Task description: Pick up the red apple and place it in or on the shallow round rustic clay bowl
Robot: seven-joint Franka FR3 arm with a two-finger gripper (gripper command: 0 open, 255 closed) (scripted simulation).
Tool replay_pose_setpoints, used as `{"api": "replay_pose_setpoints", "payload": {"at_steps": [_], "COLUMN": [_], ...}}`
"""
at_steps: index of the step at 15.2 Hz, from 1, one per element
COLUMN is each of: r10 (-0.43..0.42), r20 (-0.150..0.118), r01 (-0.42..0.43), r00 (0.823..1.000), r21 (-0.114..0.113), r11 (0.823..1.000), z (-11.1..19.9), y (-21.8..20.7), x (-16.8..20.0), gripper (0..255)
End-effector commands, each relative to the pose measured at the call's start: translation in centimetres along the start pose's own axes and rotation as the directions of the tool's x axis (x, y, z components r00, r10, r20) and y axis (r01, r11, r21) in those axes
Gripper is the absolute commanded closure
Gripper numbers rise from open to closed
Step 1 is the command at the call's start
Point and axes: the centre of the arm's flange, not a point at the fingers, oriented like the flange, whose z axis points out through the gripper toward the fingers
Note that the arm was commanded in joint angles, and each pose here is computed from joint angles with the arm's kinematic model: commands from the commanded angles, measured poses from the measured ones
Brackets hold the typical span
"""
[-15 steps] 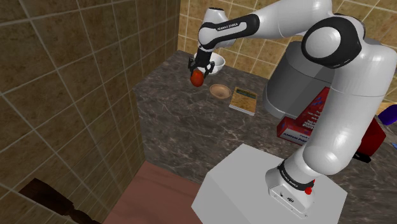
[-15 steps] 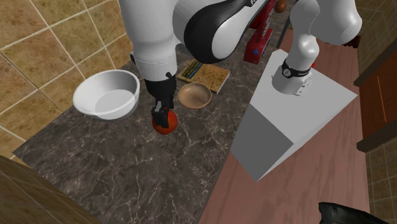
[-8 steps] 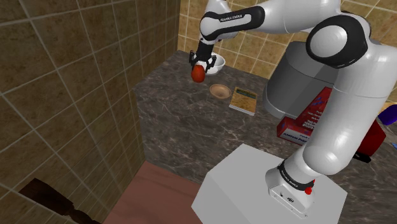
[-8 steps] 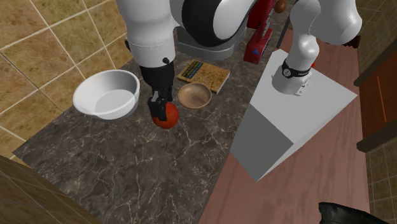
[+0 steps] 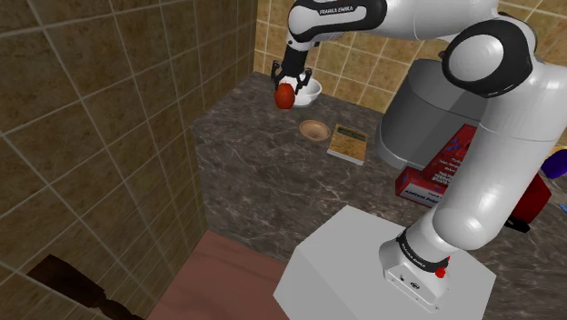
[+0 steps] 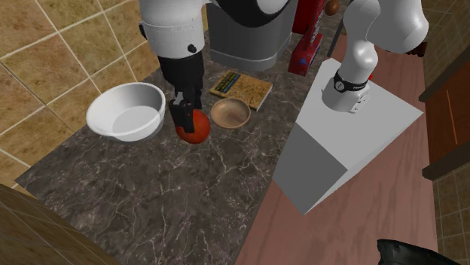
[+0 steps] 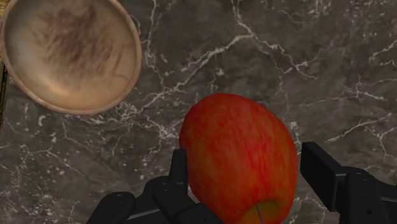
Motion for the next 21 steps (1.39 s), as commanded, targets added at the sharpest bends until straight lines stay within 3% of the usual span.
{"api": "replay_pose_setpoints", "payload": {"at_steps": [1,7,19,21], "r10": [0.000,0.000,0.000,0.000], "r20": [0.000,0.000,0.000,0.000], "r01": [0.000,0.000,0.000,0.000], "r00": [1.000,1.000,1.000,1.000], "r21": [0.000,0.000,0.000,0.000], "r11": [1.000,1.000,1.000,1.000], "z": [-1.1,-3.7,-7.9,-6.9], "y": [0.0,-0.2,13.3,13.3], "x": [0.0,0.0,-8.6,-8.5], "gripper": [255,255,255,255]}}
